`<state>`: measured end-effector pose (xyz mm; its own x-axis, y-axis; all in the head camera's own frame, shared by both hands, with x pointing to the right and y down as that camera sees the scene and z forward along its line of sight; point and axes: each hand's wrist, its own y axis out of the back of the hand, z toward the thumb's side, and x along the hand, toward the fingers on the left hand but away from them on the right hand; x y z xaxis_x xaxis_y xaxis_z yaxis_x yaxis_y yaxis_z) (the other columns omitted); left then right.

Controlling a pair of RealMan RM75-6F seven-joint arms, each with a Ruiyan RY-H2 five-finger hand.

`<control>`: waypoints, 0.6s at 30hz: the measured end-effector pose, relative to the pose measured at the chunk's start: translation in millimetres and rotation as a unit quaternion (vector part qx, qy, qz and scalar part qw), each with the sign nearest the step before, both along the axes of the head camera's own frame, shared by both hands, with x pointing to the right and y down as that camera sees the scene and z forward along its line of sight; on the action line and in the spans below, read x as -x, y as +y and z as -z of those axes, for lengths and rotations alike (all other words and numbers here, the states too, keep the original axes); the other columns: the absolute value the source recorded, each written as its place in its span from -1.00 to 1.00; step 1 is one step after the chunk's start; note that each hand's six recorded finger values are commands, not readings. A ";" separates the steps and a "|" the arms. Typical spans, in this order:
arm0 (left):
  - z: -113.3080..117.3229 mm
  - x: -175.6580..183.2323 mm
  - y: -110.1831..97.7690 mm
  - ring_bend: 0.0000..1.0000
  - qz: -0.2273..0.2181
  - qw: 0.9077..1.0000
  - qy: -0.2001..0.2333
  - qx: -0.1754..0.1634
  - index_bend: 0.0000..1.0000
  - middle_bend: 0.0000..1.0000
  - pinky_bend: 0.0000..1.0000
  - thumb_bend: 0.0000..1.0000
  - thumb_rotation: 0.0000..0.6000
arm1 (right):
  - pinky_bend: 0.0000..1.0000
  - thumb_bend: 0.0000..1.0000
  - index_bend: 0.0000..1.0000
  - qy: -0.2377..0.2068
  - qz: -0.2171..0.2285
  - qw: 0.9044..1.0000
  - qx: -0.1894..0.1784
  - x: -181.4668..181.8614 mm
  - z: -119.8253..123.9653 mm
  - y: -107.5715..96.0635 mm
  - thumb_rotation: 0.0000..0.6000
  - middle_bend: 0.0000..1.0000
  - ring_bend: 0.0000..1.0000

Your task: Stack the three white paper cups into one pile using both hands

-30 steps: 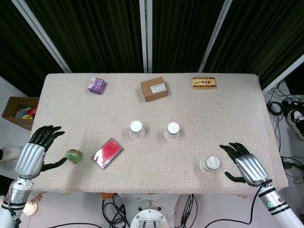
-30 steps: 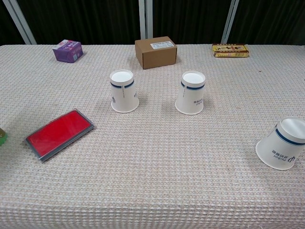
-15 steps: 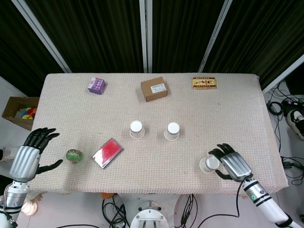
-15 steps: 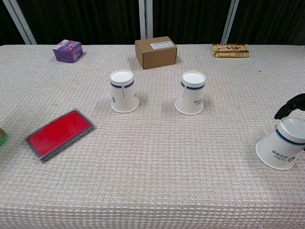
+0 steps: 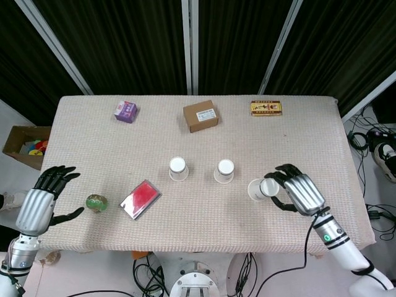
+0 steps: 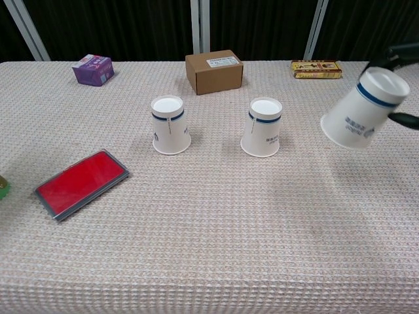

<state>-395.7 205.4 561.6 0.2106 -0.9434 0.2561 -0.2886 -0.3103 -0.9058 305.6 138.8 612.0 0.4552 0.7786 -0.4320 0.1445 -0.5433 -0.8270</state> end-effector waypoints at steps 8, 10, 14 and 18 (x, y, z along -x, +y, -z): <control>1.9 8.8 3.5 -0.77 0.015 1.000 -0.007 0.002 -0.54 -0.66 -0.73 -0.94 1.00 | -0.56 -0.22 -0.06 -0.015 0.027 0.999 0.024 54.1 -18.7 -53.7 1.00 -0.24 -0.62; 1.9 11.0 4.4 -0.77 0.018 1.000 -0.009 0.003 -0.54 -0.66 -0.73 -0.94 1.00 | -0.56 -0.22 -0.06 -0.012 0.029 0.999 0.026 63.3 -25.0 -62.7 1.00 -0.25 -0.62; 1.2 13.4 5.0 -0.77 0.022 1.000 -0.010 0.005 -0.54 -0.66 -0.73 -0.94 1.00 | -0.56 -0.22 -0.05 -0.006 0.031 0.999 0.029 76.5 -37.0 -74.1 1.00 -0.26 -0.62; 0.8 13.4 4.9 -0.77 0.023 1.000 -0.010 0.006 -0.54 -0.66 -0.73 -0.94 1.00 | -0.56 -0.22 -0.05 0.001 0.033 0.999 0.034 82.6 -44.0 -79.1 1.00 -0.27 -0.62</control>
